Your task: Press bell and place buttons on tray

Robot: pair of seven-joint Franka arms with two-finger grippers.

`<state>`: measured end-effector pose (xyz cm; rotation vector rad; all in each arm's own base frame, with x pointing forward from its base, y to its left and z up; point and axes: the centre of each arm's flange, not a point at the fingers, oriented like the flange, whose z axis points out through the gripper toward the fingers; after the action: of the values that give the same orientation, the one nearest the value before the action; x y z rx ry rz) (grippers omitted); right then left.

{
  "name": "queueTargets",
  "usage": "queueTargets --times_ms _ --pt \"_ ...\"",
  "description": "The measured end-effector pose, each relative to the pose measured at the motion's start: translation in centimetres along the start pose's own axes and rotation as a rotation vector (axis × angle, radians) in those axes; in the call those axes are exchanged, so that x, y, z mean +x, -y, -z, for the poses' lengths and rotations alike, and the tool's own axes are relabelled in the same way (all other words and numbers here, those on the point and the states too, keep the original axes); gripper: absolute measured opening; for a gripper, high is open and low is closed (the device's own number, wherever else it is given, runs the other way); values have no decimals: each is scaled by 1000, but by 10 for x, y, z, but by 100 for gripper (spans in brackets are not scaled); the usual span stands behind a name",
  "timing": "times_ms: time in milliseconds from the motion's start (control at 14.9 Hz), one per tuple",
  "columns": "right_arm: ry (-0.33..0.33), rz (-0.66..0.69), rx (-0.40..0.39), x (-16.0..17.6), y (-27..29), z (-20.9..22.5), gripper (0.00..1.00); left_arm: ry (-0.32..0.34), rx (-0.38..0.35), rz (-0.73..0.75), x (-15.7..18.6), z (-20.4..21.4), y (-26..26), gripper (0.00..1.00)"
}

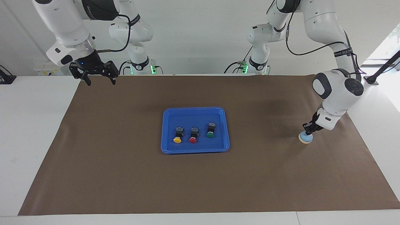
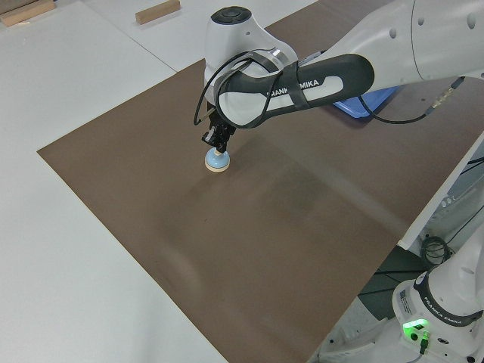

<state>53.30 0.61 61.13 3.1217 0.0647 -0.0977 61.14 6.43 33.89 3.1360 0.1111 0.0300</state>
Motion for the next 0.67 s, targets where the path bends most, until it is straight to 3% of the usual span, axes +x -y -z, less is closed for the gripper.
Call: queueTargets --times_ms 201,335,402,671 --pt "-2 1 1 0 1 1 100 3 0 1 0 0 1 1" --pt "-2 2 8 0 2 1 100 52 -4 -5 0 12 -3 1" --pt "-2 2 11 0 2 1 100 76 -5 -11 1 30 -7 7" --pt "-1 7 12 0 5 1 100 102 -5 -29 -25 129 -23 53"
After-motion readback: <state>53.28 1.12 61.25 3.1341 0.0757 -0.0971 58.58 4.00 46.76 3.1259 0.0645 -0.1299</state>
